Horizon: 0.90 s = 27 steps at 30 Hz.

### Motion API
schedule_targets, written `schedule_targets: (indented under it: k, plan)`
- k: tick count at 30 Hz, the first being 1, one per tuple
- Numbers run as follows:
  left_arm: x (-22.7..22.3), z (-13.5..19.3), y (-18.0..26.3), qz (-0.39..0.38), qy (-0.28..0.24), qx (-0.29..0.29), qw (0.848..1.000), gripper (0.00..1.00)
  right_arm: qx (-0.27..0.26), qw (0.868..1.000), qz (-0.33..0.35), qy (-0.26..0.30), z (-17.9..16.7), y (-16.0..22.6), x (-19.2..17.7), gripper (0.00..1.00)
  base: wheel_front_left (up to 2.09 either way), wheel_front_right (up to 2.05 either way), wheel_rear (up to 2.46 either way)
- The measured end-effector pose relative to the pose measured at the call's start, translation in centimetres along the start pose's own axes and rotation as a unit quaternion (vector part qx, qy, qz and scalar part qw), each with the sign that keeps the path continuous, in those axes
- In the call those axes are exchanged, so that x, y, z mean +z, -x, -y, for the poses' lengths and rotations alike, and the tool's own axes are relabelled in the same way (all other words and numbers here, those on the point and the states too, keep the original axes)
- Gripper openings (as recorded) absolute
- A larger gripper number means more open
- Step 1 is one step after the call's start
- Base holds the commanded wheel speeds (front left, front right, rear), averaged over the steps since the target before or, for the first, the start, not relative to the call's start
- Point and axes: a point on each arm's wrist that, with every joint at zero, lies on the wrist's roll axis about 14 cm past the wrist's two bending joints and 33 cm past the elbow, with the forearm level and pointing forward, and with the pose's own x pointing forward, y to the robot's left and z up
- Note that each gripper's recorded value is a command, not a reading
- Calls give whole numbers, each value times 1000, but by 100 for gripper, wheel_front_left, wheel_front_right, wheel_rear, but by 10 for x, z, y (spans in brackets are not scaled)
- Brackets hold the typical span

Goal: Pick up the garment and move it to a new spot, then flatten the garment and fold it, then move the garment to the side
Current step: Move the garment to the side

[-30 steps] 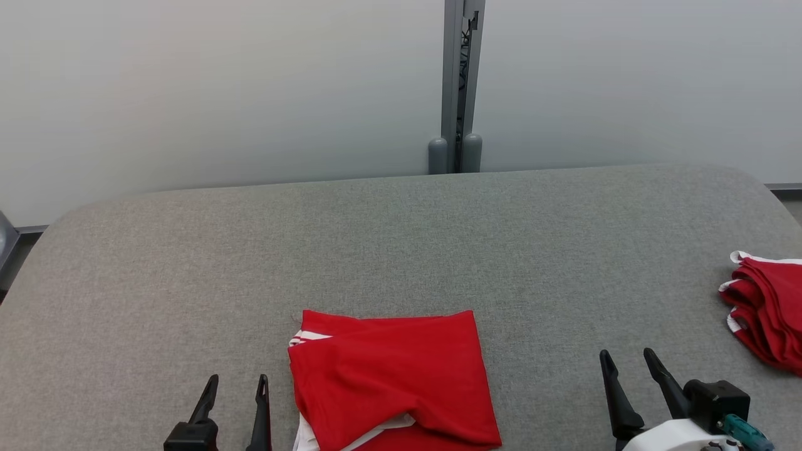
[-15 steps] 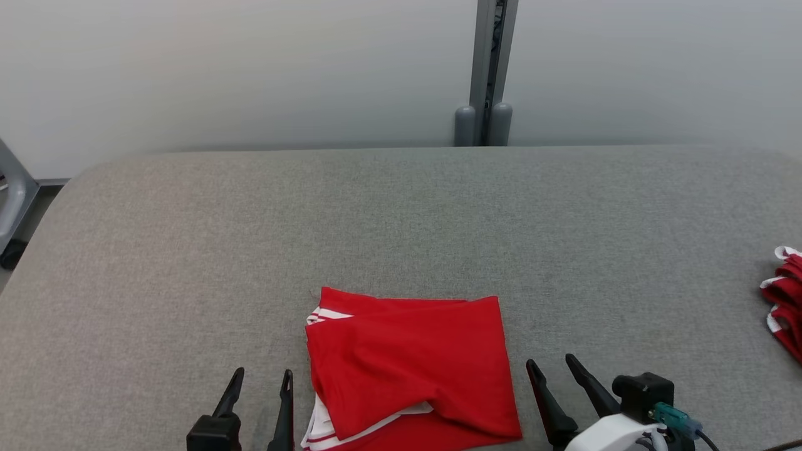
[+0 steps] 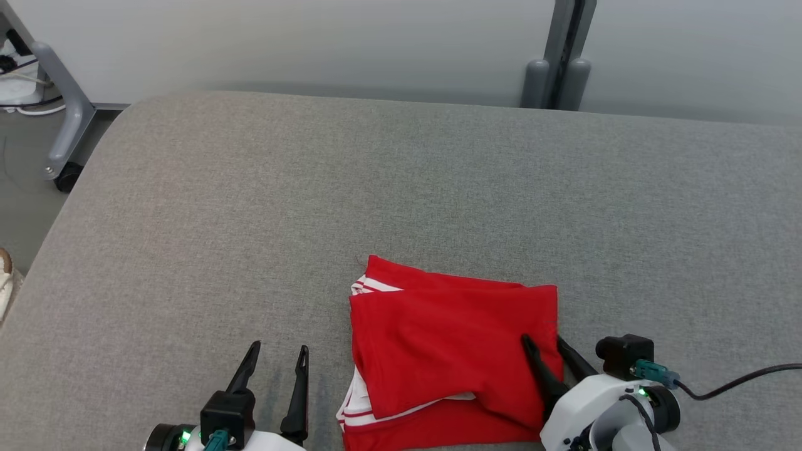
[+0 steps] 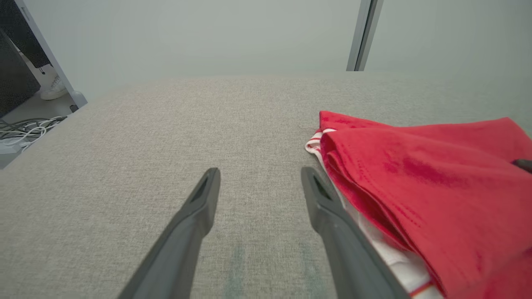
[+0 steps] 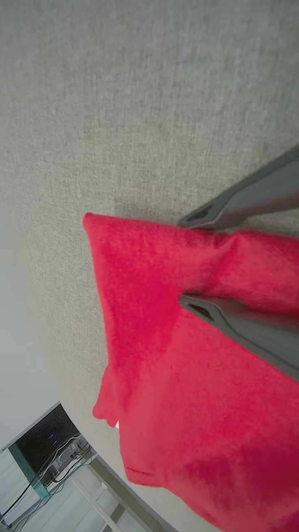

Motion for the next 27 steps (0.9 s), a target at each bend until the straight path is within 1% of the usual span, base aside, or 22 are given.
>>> schedule_targets:
  k: [1, 6, 9, 13, 16, 20, 27]
  plan:
    - [0, -1, 0, 0, 0, 1, 1000, 100, 2, 1000, -5, 3, -1, -2, -1, 0, 0, 0, 0]
    - [2, 1, 0, 4, 2, 1, 1000, 100, -5, 1000, 4, 4, 4, -3, 6, 0, 0, 0, 0]
    - [6, 9, -4, 9, 2, -13, 1000, 100, -24, 999, 30, 9, 16, -1, 24, 0, 0, 0, 0]
    - [11, 29, -11, 16, 2, -46, 999, 100, -53, 997, 56, 15, 35, 13, 38, 0, 0, 0, 0]
    - [13, 51, -17, 18, 0, -79, 997, 100, -79, 995, 67, 11, 50, 31, 40, 0, 0, 0, 0]
    - [21, 89, -30, 28, -6, -137, 990, 100, -121, 989, 88, 4, 73, 57, 46, 0, 0, 0, 0]
    - [28, 162, -43, 37, -18, -244, 969, 100, -205, 971, 119, -16, 115, 112, 48, 0, 0, 0, 0]
